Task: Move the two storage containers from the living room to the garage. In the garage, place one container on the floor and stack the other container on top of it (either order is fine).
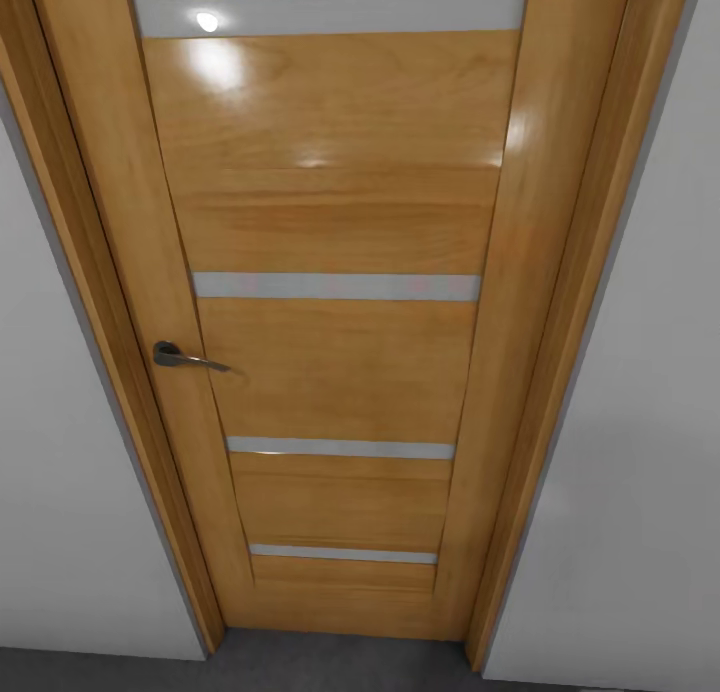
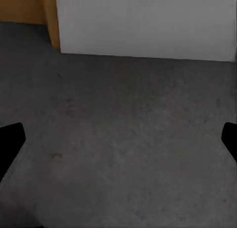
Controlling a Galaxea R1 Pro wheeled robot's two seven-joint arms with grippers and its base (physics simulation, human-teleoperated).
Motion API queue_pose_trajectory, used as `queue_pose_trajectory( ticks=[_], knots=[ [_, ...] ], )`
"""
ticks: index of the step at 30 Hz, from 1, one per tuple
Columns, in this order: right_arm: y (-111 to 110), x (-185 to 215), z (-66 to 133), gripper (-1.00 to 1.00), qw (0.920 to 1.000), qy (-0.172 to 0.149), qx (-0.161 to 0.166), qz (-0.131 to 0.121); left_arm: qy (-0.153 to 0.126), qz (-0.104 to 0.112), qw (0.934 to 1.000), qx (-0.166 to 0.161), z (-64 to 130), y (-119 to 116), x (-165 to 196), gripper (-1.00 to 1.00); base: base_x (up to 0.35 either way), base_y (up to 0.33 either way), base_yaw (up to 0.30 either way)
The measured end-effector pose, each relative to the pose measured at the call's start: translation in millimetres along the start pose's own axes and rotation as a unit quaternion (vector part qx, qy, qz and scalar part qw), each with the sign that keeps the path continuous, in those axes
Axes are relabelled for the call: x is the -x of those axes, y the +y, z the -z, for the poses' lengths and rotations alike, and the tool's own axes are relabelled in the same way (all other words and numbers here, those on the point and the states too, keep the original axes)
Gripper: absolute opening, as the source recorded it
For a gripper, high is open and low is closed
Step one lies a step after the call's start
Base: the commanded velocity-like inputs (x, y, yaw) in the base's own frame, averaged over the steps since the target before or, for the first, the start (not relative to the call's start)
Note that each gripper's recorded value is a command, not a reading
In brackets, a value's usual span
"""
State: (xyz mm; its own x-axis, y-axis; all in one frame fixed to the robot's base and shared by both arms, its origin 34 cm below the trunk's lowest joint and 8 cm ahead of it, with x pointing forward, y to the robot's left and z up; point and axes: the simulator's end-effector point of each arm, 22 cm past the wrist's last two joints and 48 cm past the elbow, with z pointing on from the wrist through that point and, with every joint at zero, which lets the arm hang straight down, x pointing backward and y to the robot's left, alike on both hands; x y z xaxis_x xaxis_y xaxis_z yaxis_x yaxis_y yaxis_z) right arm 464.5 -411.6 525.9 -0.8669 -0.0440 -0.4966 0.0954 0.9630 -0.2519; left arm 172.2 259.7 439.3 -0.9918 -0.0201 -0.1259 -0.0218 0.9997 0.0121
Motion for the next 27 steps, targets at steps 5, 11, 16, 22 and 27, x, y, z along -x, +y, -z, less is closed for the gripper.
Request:
queue_pose_trajectory(
  ticks=[5,11,16,22,27],
  knots=[
    [3,73,-6.6,1.00,0.9995,-0.029,0.000,-0.009,0.000,0.000,1.0000,0.000,0.0,1,0,1.00,0.000,0.000,0.000],
    [45,152,-0.6,1.00,0.9973,-0.067,0.026,-0.014,0.000,0.000,1.0000,0.000,0.0,1,0,1.00,0.000,0.000,0.000],
    [109,177,13.3,1.00,0.9947,-0.083,0.058,0.018,0.000,0.000,1.0000,0.000,0.0,0,0,1.00,0.000,0.000,0.000],
    [158,215,30.9,1.00,0.9902,-0.107,0.087,0.020,0.000,0.000,1.0000,0.000,0.0,0,0,1.00,0.000,0.000,0.000],
    [209,258,56.0,1.00,0.9848,-0.124,0.120,0.018,0.000,0.000,1.0000,0.000,0.0,0,0,1.00,0.000,0.000,0.000]
  ],
)
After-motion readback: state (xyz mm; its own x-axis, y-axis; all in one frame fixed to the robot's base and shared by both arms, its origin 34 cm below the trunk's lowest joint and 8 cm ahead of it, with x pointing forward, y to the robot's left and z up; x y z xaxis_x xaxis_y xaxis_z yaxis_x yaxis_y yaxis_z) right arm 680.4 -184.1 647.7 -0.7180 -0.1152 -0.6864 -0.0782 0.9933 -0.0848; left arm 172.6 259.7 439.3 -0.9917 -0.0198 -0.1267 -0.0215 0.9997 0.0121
